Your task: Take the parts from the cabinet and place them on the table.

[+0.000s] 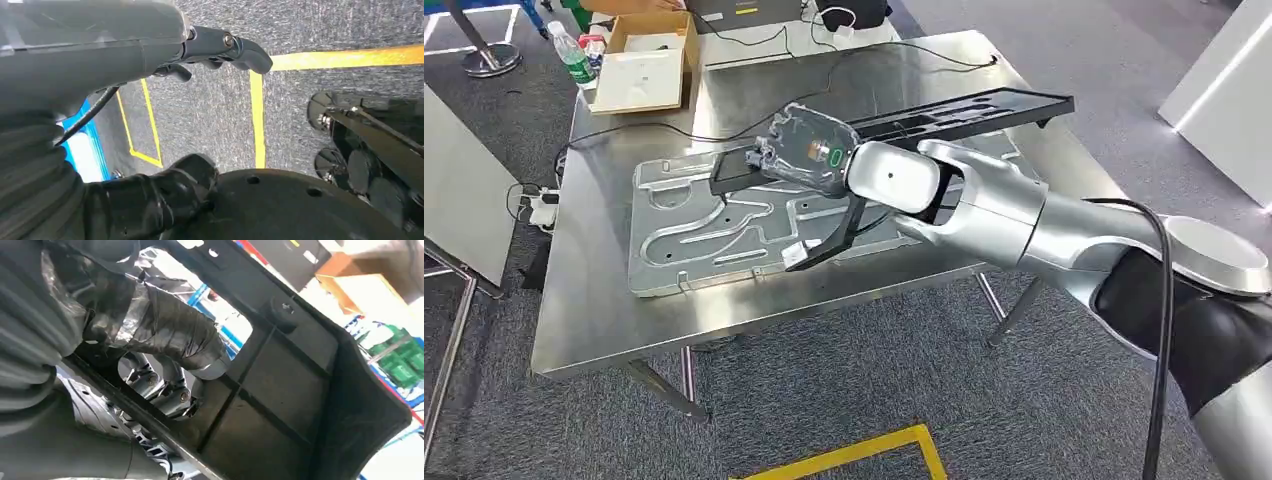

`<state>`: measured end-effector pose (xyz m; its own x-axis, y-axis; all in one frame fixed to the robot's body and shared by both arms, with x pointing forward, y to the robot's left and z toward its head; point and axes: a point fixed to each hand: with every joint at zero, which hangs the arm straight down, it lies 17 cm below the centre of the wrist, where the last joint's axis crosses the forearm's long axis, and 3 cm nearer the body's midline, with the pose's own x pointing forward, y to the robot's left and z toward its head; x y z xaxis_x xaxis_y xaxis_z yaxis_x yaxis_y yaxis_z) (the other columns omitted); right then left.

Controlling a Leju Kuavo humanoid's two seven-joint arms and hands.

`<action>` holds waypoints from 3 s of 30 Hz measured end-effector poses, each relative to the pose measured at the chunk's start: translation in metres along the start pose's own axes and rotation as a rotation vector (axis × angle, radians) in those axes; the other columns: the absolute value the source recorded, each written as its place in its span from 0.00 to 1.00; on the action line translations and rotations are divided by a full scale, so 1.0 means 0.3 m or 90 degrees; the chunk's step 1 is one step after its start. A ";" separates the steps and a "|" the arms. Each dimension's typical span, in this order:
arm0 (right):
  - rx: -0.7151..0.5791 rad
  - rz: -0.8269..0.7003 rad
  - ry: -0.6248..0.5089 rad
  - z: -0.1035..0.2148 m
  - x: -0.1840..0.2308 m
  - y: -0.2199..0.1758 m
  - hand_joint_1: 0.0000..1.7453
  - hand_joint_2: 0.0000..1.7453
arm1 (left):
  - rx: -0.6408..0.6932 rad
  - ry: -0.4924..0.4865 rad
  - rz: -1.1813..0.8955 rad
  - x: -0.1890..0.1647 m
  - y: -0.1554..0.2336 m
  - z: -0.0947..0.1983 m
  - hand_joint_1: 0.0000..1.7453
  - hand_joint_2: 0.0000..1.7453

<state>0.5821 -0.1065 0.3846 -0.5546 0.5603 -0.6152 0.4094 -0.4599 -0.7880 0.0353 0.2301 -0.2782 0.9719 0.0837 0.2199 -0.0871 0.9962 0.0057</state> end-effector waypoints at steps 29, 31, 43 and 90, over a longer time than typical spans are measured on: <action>0.017 0.067 -0.006 -0.076 0.395 0.131 1.00 1.00 | 0.014 0.024 -0.013 -0.028 0.063 -0.004 0.00 1.00; 0.017 0.066 -0.006 -0.075 0.395 0.133 1.00 1.00 | 0.014 0.024 -0.013 -0.029 0.064 -0.004 0.00 1.00; 0.039 0.048 -0.013 -0.050 0.435 0.215 1.00 1.00 | 0.019 0.031 -0.018 -0.039 0.078 -0.004 0.00 1.00; 0.082 0.034 0.009 0.020 0.367 0.335 1.00 1.00 | 0.020 0.035 -0.023 -0.054 0.085 -0.002 0.00 1.00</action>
<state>0.5579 -0.0951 0.2379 -0.5235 0.5426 -0.6569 0.3412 -0.5730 -0.7452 0.0175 0.2541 -0.2821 0.9851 0.0495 0.1650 -0.0574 0.9974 0.0437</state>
